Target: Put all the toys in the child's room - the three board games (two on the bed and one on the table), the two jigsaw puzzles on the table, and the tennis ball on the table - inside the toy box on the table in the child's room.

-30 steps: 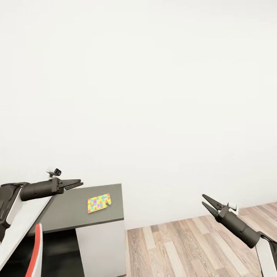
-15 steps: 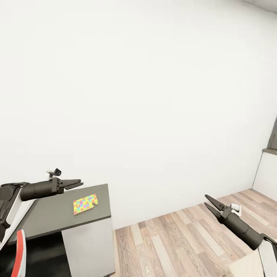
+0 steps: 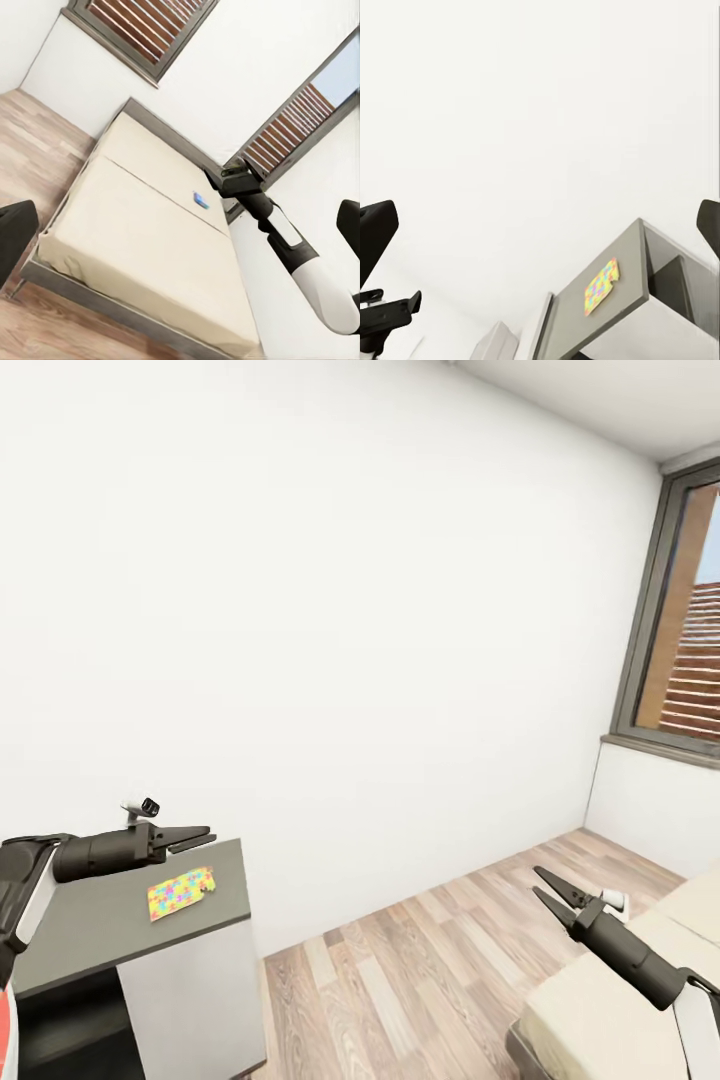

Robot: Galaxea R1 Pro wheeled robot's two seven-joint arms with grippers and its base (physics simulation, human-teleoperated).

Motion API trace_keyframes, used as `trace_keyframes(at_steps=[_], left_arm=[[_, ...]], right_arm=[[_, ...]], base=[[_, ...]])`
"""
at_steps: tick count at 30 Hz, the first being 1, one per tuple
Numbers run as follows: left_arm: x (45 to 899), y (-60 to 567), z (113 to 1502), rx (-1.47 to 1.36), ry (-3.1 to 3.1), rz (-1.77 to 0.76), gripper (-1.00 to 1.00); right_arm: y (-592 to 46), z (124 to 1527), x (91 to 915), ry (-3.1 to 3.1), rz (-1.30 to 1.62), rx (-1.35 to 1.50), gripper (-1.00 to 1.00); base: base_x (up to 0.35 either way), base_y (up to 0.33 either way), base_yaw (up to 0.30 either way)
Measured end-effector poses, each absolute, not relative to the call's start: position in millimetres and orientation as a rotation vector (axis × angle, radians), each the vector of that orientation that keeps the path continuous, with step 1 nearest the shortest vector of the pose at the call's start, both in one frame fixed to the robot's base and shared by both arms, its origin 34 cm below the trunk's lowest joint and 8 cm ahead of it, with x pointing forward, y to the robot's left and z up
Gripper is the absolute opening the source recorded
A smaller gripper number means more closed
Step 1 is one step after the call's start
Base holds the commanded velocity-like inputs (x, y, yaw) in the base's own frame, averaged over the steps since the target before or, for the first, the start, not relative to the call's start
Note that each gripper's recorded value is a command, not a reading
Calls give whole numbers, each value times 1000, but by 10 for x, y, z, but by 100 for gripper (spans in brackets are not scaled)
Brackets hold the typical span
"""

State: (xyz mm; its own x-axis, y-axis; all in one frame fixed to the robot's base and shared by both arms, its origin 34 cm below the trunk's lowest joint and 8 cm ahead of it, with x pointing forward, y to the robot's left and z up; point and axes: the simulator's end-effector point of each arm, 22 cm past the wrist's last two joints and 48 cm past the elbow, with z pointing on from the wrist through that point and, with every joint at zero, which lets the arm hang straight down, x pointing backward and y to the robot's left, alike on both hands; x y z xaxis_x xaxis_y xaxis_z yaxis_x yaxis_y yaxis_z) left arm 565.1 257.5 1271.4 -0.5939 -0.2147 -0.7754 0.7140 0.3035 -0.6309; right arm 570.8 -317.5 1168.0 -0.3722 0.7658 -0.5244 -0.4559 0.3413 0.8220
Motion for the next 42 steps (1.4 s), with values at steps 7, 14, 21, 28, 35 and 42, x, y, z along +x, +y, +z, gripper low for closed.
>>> trace_keyframes(at_steps=[7,14,21,28,35,42], left_arm=[[5635,2575,12739,456,1740,-1410,100],[5619,2574,12766,460,1735,-1408,100],[5602,2576,12796,463,1729,-1405,100],[5584,2576,12824,467,1725,-1402,100],[5562,2576,12857,472,1719,-1398,100],[5542,2578,12890,476,1713,-1395,100]], right_arm=[[-3173,11703,5699,1444,1328,298,100],[-3177,11725,5691,1441,1327,296,100],[-3259,11662,5685,1432,1332,335,100],[-3277,11678,5675,1426,1332,339,100],[-3281,11697,5664,1422,1332,340,100],[-3276,11666,5662,1422,1342,351,100]], base=[[-261,-177,-266],[-239,-214,-266],[-206,-241,-264],[-196,-250,-259],[-103,-150,-257],[-8,-13,-252]])
